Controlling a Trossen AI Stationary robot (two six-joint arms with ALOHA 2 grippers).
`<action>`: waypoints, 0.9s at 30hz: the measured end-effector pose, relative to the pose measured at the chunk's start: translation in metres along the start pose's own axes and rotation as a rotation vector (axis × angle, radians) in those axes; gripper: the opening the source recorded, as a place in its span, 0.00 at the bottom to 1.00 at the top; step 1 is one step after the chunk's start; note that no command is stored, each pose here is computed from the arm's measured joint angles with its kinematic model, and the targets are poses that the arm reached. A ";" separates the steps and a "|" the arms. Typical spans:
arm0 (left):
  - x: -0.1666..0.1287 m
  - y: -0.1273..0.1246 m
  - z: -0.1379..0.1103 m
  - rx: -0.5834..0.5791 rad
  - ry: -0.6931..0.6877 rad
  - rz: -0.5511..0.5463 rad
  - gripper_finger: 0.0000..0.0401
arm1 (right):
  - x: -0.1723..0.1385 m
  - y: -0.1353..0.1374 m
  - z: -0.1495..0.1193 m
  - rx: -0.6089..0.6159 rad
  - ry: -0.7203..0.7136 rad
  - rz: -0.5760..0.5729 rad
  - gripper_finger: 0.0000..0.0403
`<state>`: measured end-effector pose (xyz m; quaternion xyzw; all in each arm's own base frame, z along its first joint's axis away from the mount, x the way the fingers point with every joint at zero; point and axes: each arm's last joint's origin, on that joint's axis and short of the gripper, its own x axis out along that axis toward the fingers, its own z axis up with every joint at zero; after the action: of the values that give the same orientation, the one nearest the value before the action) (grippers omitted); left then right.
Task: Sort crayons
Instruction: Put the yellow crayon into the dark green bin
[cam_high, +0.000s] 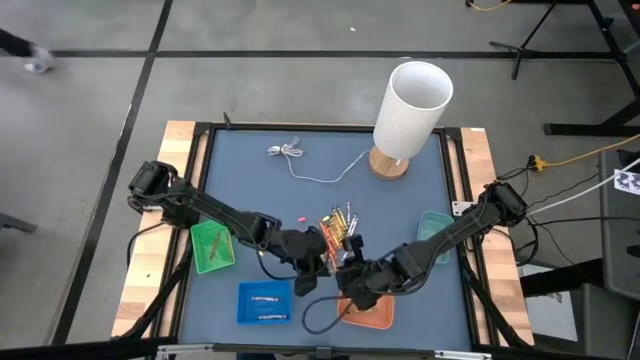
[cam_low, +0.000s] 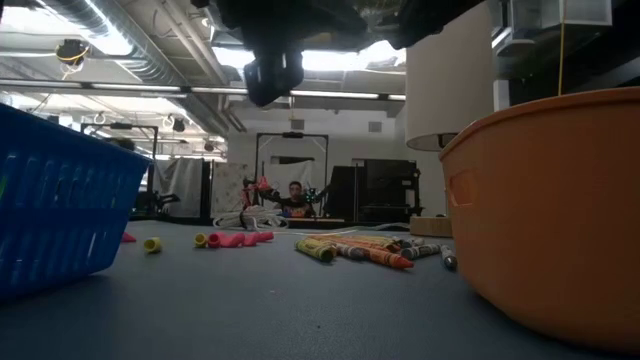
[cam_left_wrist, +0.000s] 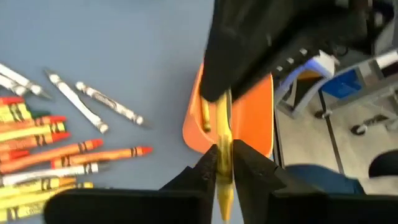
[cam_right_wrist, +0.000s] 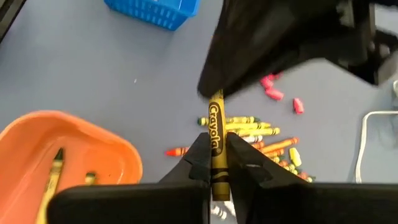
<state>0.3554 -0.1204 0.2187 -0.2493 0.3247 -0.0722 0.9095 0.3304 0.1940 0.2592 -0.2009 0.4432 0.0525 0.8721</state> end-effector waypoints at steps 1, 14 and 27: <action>0.000 0.000 0.000 0.001 0.001 -0.001 0.13 | 0.000 0.000 0.000 0.001 -0.002 0.001 0.06; 0.000 0.000 0.000 0.036 0.002 0.002 0.26 | -0.006 -0.005 -0.035 0.035 0.345 -0.062 0.07; 0.000 0.001 -0.007 0.040 0.046 0.048 0.26 | -0.044 -0.019 -0.090 0.326 0.684 -0.339 0.07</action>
<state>0.3509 -0.1222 0.2134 -0.2212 0.3498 -0.0624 0.9082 0.2413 0.1450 0.2522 -0.1363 0.6706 -0.2324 0.6912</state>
